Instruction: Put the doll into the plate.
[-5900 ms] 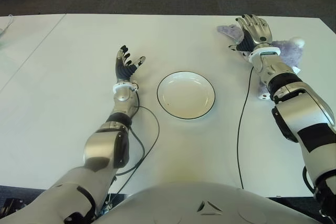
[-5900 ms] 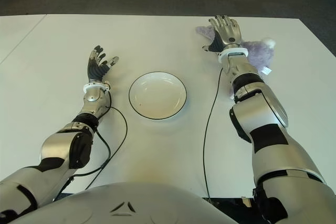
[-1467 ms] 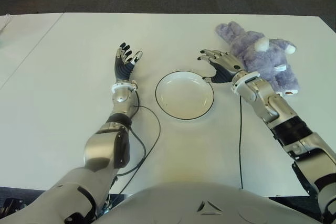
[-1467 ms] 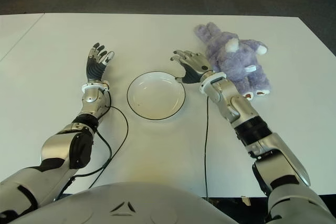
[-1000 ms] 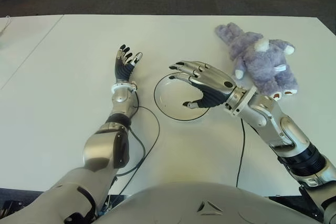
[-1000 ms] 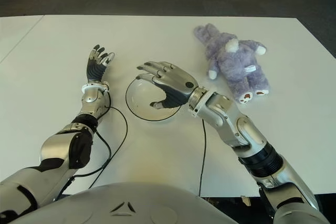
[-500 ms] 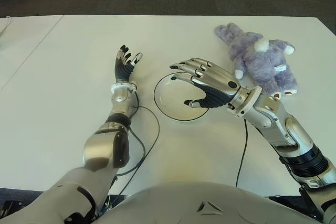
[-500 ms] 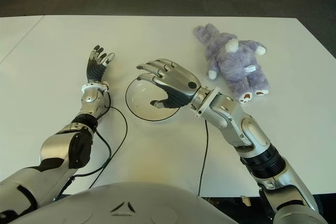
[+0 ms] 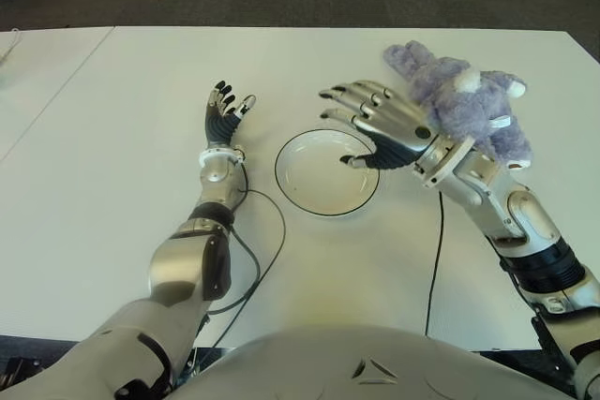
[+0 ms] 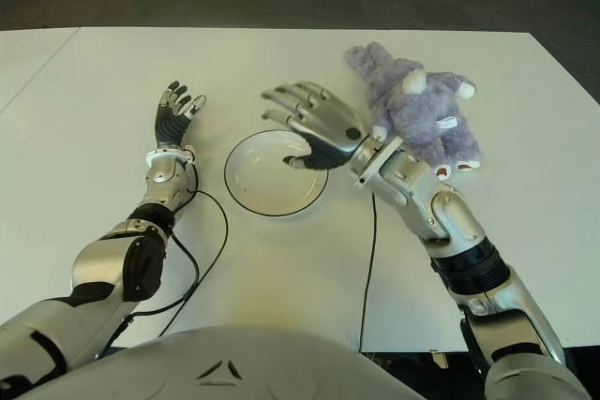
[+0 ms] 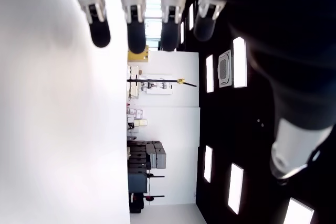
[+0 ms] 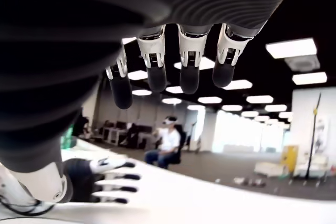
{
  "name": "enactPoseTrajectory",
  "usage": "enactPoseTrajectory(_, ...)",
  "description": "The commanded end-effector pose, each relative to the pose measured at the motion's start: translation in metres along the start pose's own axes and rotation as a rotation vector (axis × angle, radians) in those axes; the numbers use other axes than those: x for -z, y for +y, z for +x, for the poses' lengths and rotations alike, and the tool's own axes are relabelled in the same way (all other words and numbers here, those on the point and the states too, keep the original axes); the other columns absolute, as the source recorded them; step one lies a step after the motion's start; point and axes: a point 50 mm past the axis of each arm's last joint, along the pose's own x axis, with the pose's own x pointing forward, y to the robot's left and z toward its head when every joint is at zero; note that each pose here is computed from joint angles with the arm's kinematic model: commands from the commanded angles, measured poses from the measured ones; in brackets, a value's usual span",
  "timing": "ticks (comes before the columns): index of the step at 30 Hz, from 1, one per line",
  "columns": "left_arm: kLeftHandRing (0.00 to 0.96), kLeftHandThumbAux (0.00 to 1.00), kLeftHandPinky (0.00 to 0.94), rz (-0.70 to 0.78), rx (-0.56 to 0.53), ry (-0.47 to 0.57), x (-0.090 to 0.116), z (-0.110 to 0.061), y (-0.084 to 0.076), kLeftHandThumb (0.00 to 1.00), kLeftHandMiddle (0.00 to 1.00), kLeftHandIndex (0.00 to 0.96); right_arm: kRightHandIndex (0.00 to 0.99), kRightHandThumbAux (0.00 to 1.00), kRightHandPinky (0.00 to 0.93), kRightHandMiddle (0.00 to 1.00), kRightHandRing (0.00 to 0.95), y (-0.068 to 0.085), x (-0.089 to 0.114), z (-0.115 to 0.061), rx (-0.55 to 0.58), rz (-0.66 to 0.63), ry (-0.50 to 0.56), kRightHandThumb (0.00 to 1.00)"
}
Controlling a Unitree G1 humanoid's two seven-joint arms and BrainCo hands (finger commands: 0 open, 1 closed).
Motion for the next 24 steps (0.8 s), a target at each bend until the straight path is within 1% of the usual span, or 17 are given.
enactPoseTrajectory(1,0.139,0.642,0.156,0.014,-0.035,0.451,0.097,-0.074,0.01,0.0,0.139,0.121,0.159,0.611,0.0,0.061,0.02,-0.011,0.022,0.004,0.117,-0.163,0.056,0.244)
enactPoseTrajectory(6,0.138,0.631,0.152,0.02,-0.031,0.451,0.097,-0.074,0.01,0.0,0.136,0.115,0.167,0.605,0.0,0.064,0.019,-0.016,0.034,0.003,0.192,-0.215,0.105,0.237)
enactPoseTrajectory(7,0.138,0.627,0.156,0.017,-0.031,0.45,0.097,-0.074,0.01,0.0,0.137,0.116,0.17,0.604,0.0,0.062,0.016,-0.018,0.037,0.002,0.211,-0.235,0.119,0.221)
enactPoseTrajectory(13,0.134,0.609,0.146,0.009,-0.028,0.446,0.097,-0.075,0.01,0.0,0.133,0.115,0.179,0.567,0.0,0.066,0.014,-0.027,0.046,-0.001,0.271,-0.294,0.16,0.251)
enactPoseTrajectory(15,0.132,0.605,0.144,0.009,-0.025,0.443,0.097,-0.075,0.009,0.0,0.132,0.111,0.194,0.555,0.0,0.079,0.02,-0.039,0.059,-0.005,0.322,-0.34,0.219,0.263)
enactPoseTrajectory(17,0.133,0.606,0.146,0.01,-0.022,0.441,0.096,-0.075,0.009,0.0,0.134,0.11,0.204,0.551,0.0,0.089,0.023,-0.047,0.069,-0.008,0.355,-0.373,0.26,0.273)
enactPoseTrajectory(21,0.129,0.61,0.138,0.01,-0.018,0.443,0.096,-0.074,0.01,0.0,0.132,0.106,0.22,0.55,0.0,0.095,0.014,-0.058,0.082,-0.01,0.398,-0.424,0.308,0.287)
enactPoseTrajectory(24,0.132,0.615,0.146,0.011,-0.022,0.453,0.097,-0.074,0.011,0.0,0.134,0.108,0.231,0.548,0.0,0.093,0.004,-0.062,0.087,-0.01,0.428,-0.46,0.335,0.297)
